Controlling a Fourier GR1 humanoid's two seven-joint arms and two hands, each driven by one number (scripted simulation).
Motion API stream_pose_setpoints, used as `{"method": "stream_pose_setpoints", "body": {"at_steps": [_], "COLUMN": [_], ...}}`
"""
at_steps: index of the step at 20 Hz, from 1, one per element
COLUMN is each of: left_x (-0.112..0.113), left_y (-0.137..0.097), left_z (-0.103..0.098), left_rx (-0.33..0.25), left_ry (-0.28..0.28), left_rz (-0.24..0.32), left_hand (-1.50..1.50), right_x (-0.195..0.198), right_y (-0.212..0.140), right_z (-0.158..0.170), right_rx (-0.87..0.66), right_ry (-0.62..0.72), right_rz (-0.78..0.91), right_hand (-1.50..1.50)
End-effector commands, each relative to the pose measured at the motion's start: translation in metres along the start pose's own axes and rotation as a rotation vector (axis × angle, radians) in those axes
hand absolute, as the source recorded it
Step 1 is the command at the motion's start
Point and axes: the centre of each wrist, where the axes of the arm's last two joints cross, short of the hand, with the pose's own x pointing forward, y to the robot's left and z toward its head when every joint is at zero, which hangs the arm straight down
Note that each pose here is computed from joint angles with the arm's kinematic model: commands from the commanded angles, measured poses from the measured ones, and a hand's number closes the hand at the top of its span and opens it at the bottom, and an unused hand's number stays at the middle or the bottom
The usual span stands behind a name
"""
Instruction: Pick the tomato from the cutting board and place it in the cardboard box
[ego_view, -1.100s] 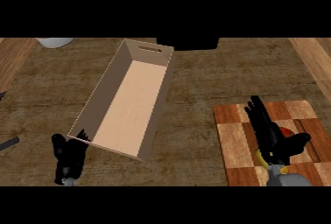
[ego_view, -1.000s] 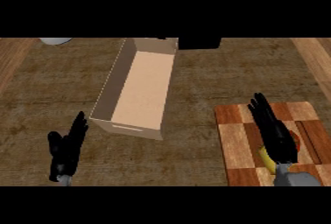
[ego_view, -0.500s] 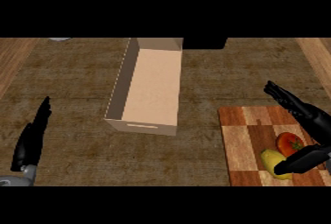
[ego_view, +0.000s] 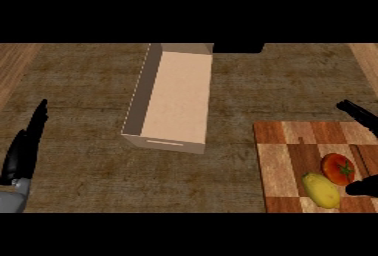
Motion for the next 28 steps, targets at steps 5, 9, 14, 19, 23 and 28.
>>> {"method": "stream_pose_setpoints", "body": {"at_steps": [5, 9, 14, 19, 23, 28], "left_x": [0.008, 0.015, 0.014, 0.006, -0.001, 0.003], "left_y": [0.009, 0.004, 0.006, 0.008, 0.021, 0.006], "left_z": [-0.006, -0.019, -0.006, -0.016, -0.001, -0.003], "left_rx": [-0.008, -0.011, -0.035, -0.003, 0.000, 0.011], "left_ry": [-0.012, -0.013, -0.015, 0.006, 0.000, 0.024], "left_rz": [-0.020, -0.005, -0.016, -0.023, -0.035, -0.024], "left_hand": [0.00, 0.00, 0.00, 0.00, 0.00, 0.00], "right_x": [0.009, 0.011, -0.003, -0.021, -0.035, -0.052], "right_y": [-0.036, -0.054, -0.049, -0.042, -0.040, -0.005], "right_z": [0.022, 0.018, 0.010, -0.010, 0.015, -0.010], "right_rx": [0.362, 0.509, 0.656, 0.724, 0.732, 0.747], "right_ry": [-0.096, -0.050, 0.015, 0.026, 0.029, 0.005], "right_rz": [0.268, 0.395, 0.531, 0.554, 0.606, 0.604], "right_hand": [-1.50, -1.50, -1.50, -1.50, -1.50, -1.50]}}
